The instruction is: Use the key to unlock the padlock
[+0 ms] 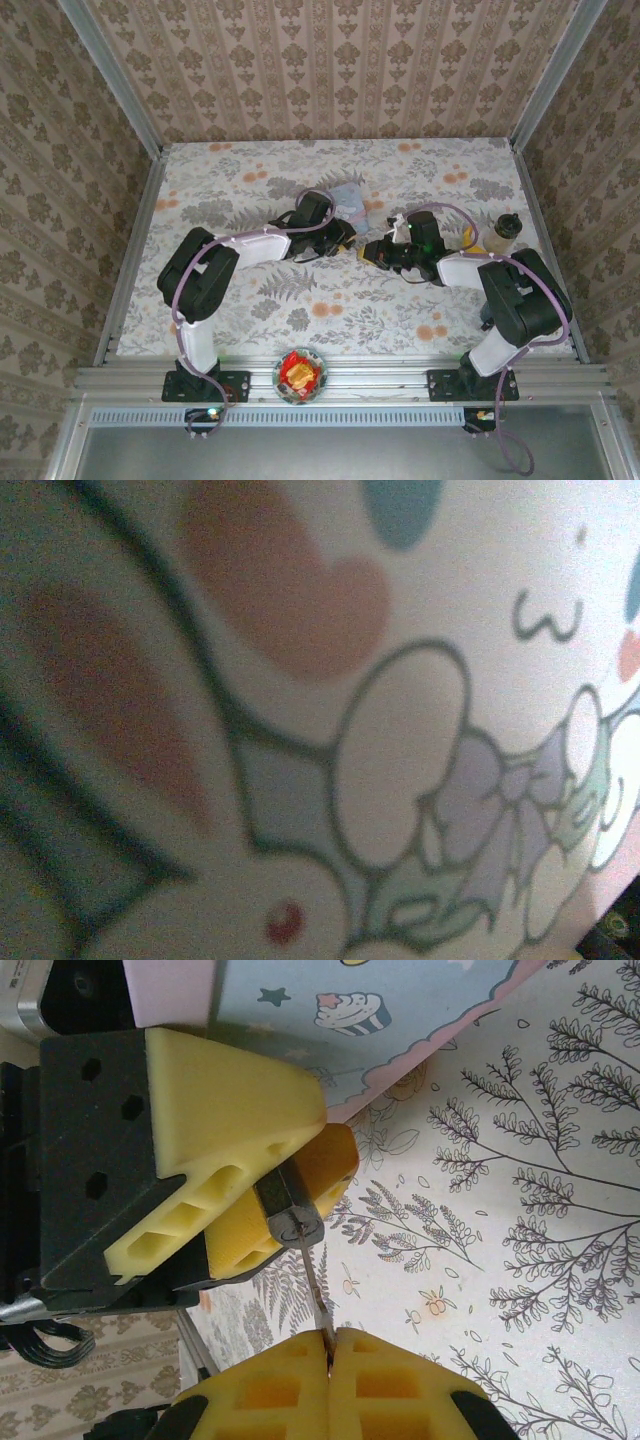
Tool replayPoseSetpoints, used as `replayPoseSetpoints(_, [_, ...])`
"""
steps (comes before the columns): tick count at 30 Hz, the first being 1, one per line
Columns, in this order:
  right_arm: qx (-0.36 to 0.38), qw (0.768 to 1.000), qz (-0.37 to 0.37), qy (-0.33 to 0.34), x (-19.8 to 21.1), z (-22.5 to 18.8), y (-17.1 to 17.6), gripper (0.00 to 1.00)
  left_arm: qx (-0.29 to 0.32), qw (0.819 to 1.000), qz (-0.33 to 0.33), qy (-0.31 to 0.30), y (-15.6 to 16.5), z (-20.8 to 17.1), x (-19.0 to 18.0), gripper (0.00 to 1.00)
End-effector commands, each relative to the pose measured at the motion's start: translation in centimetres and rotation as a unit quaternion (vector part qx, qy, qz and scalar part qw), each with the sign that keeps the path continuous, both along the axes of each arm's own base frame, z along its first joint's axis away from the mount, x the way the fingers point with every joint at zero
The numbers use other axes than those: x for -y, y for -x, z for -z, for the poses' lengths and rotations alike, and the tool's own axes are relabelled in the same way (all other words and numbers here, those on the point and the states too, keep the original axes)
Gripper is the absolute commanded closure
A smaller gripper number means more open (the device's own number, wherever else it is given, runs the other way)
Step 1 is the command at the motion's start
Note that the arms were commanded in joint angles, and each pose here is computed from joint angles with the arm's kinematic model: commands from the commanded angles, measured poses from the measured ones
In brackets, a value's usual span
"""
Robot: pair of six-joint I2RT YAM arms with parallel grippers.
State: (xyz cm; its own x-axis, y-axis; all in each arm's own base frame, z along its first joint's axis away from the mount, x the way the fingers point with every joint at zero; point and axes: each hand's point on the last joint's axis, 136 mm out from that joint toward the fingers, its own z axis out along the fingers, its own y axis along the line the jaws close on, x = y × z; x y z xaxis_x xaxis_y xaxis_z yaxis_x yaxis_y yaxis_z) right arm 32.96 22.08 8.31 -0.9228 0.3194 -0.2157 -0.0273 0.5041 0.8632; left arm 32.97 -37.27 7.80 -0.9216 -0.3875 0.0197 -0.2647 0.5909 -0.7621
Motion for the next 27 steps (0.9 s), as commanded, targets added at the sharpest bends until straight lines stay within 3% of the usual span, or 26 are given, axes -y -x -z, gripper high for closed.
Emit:
replayPoseSetpoints(1, [0.113, 0.993, 0.032, -0.023, -0.3, -5.6, -4.4, 1.00, -0.109, 0.991, 0.078, 0.008, 6.3, 2.3, 1.4, 0.80])
replayPoseSetpoints(6, [0.122, 0.992, 0.029, -0.002, -1.1, -4.9, -4.1, 1.00, -0.114, 0.991, 0.076, 0.010, 6.5, 2.3, 1.6, 0.80])
replayPoseSetpoints(13, [0.161, 0.983, 0.037, 0.078, -1.3, -4.9, -3.7, 1.00, -0.116, 0.990, 0.076, 0.009, 6.6, 2.4, 1.7, 0.80])
replayPoseSetpoints(27, [0.177, 0.976, 0.038, 0.118, -0.6, -5.7, -3.8, 1.00, -0.118, 0.990, 0.079, 0.003, 7.0, 2.6, 1.5, 0.80])
